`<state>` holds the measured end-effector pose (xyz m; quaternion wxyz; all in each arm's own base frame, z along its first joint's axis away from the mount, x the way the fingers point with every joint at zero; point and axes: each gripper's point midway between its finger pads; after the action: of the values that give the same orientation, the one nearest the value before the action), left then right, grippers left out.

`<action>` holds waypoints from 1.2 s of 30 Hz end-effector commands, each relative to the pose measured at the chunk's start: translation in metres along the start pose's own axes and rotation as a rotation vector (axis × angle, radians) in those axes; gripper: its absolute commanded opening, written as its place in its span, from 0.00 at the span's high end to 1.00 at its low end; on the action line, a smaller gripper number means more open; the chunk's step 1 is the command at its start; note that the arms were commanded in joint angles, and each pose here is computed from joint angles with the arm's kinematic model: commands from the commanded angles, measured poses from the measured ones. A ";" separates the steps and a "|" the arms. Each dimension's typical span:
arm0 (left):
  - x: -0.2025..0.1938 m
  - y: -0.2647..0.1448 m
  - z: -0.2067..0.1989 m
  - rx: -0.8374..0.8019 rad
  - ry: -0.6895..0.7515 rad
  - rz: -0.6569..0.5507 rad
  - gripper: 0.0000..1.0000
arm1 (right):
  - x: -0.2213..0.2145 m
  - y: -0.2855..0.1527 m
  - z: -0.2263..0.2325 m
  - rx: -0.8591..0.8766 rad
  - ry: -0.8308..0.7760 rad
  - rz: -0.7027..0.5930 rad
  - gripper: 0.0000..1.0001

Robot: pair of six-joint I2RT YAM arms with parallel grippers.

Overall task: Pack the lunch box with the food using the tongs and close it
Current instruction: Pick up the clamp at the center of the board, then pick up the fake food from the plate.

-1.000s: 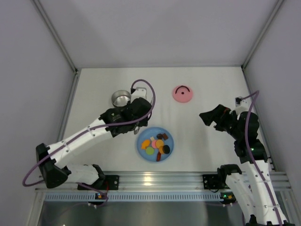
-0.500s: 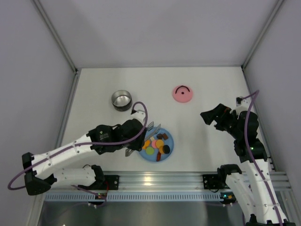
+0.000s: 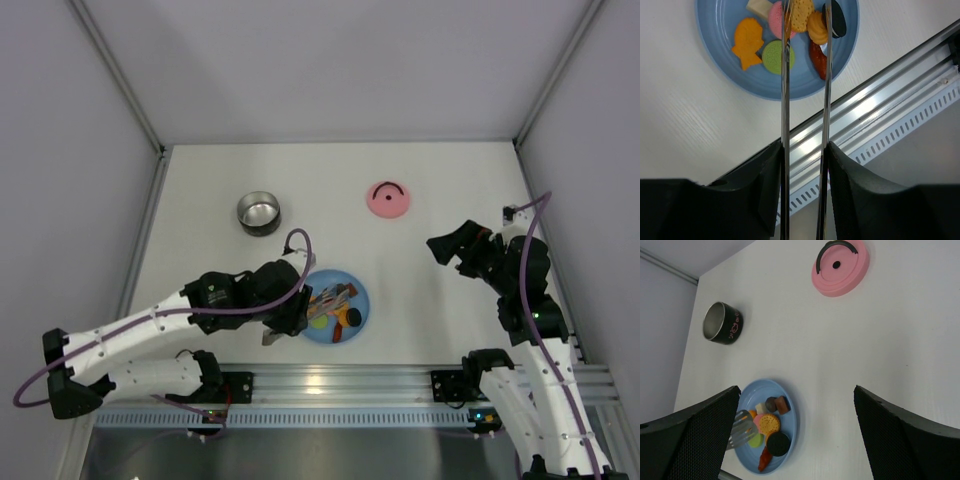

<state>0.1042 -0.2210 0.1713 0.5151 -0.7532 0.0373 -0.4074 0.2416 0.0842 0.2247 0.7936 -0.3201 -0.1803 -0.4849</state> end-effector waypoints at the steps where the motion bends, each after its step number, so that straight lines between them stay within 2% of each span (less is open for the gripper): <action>1: 0.009 -0.001 -0.013 -0.072 0.013 -0.044 0.56 | 0.013 0.001 0.004 0.023 -0.016 -0.059 0.05; 19: 0.000 0.017 -0.025 -0.121 0.029 0.007 0.55 | 0.010 0.001 -0.001 0.009 -0.020 -0.056 0.05; 36: -0.003 0.024 -0.035 -0.168 0.043 0.043 0.61 | 0.008 0.003 -0.007 -0.005 -0.022 -0.053 0.05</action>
<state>0.0889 -0.2451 0.1483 0.4842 -0.7757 0.0972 -0.3930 0.2406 0.0813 0.2139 0.7901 -0.3306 -0.1753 -0.4856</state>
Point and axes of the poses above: each gripper's point midway between its finger pads, its own y axis out along the fingers, its own z axis along the line the jaws close on, x = y × z, and after that the axes turned 12 degrees about y, right-handed
